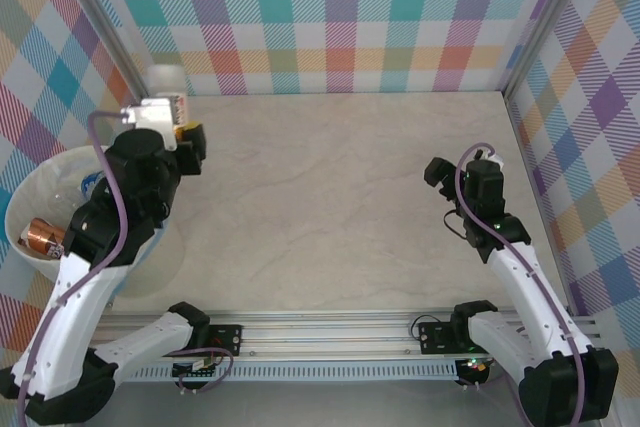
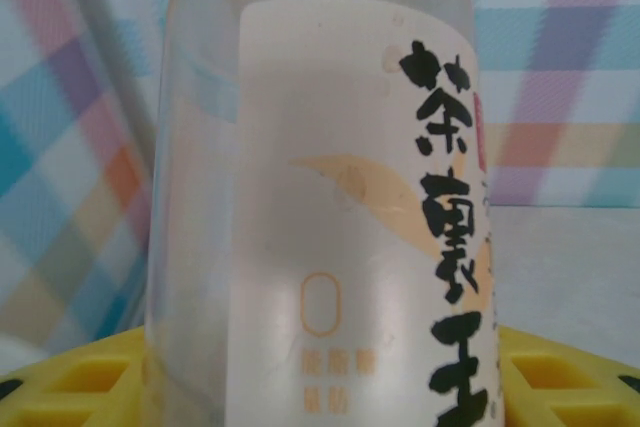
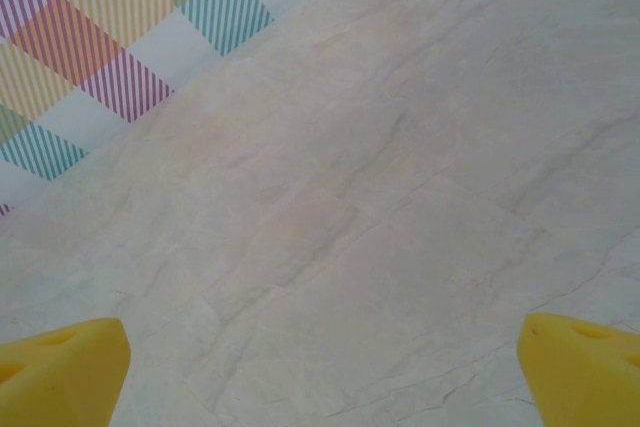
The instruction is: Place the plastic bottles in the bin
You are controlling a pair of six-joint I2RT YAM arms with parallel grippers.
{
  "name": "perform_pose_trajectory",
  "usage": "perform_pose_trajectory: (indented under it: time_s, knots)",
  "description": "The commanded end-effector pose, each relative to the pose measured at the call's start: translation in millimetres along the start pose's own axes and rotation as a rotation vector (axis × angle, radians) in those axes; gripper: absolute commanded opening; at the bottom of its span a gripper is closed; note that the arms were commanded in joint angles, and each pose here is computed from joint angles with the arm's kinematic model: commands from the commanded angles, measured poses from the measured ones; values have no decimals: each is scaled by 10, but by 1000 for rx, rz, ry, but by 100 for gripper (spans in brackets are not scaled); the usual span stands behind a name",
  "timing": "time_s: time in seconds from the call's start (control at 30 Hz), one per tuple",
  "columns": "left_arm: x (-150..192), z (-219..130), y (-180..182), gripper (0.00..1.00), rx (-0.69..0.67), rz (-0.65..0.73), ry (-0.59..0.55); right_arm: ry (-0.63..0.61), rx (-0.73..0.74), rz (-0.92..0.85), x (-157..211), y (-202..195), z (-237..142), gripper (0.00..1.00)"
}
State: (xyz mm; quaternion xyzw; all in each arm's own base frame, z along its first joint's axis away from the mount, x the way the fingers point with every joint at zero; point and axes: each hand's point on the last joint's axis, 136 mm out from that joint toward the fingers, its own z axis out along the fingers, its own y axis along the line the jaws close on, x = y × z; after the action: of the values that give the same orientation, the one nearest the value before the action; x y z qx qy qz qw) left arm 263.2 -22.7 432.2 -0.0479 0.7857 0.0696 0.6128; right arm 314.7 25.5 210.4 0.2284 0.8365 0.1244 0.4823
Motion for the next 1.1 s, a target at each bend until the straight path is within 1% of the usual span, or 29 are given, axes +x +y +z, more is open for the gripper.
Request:
perform_pose_trajectory:
  time_s: [0.0,0.07,0.13,0.23,0.3,0.4,0.47,0.53,0.63,0.67,0.7,0.73,0.8,0.83,0.87,0.93,1.0,1.07]
  knots:
    - [375,-215,845,41,-436,49,47,1,23,-34,50,-69,-13,100]
    - [562,-363,1114,41,-559,63,74,7,13,-26,70,-54,12,100]
    - [676,-480,1295,41,-637,37,75,11,-2,-24,68,-17,38,100]
    - [835,-561,1463,47,-716,-22,78,23,-23,-27,36,64,71,100]
    - [948,-524,1495,55,-736,-56,118,36,-37,-36,23,115,83,100]
    - [1047,-516,1611,74,-830,-104,162,52,-43,-49,26,143,87,100]
    - [1051,-534,1692,78,-881,-133,157,57,-40,-57,42,129,85,100]
    - [1055,-529,1742,82,-894,-187,145,61,-32,-68,66,102,83,100]
    - [1031,-424,1686,90,-820,-260,142,63,-13,-92,89,53,82,100]
    - [1010,-345,1607,95,-757,-274,146,61,-3,-101,97,30,89,100]
    - [995,-226,1468,100,-655,-289,157,55,8,-116,100,1,102,100]
    - [985,-121,1323,100,-558,-302,161,50,31,-133,113,-49,129,100]
    - [931,147,898,100,-311,-358,136,29,95,-192,122,-183,194,100]
    - [901,250,713,100,-224,-365,111,18,117,-231,131,-238,236,100]
    - [886,351,530,100,-156,-349,86,6,128,-282,146,-272,296,100]
    - [900,502,205,100,-75,-256,59,3,124,-365,194,-302,432,100]
    - [994,668,-121,100,21,-160,58,46,91,-442,313,-307,628,100]
    - [1103,815,-404,100,145,-128,45,68,101,-458,384,-359,791,100]
